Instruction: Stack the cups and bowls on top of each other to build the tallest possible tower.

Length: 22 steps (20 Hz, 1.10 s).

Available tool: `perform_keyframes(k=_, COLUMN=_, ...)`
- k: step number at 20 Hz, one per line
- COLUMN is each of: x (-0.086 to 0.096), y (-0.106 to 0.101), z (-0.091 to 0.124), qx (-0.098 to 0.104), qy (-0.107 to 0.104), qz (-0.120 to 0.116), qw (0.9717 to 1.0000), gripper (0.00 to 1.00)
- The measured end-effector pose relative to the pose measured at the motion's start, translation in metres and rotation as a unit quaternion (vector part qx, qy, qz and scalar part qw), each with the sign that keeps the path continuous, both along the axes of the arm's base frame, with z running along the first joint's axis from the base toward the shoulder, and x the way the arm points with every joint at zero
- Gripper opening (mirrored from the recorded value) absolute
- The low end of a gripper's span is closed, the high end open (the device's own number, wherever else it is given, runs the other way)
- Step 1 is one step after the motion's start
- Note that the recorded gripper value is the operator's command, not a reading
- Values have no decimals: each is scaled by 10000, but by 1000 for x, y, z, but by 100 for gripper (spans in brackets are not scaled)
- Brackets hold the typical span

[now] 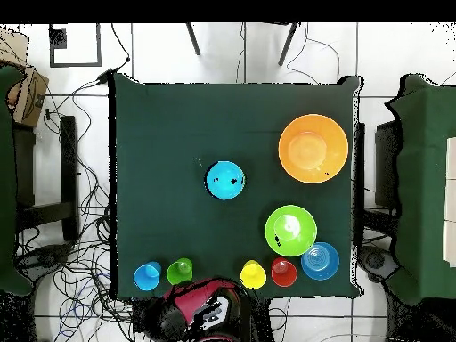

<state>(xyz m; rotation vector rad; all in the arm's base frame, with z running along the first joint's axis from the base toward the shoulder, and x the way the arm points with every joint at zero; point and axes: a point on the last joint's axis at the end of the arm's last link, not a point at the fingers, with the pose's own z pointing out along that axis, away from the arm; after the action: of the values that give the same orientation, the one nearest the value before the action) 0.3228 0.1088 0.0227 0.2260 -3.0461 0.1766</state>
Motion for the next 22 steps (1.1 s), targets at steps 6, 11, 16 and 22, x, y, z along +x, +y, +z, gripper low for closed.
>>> perform_keyframes(k=6, x=5, y=7, z=1, qx=111, qy=-55, qz=20, qw=9999, gripper=100)
perform_keyframes(k=11, x=16, y=10, z=10, qx=243, qy=-200, qz=-31, qw=9995, gripper=100)
perform_keyframes(k=16, x=26, y=10, z=21, qx=340, qy=-361, qz=-84, qw=9987, gripper=100)
perform_keyframes(k=22, x=28, y=7, z=33, qx=368, qy=-463, qz=-154, qw=9981, gripper=100)
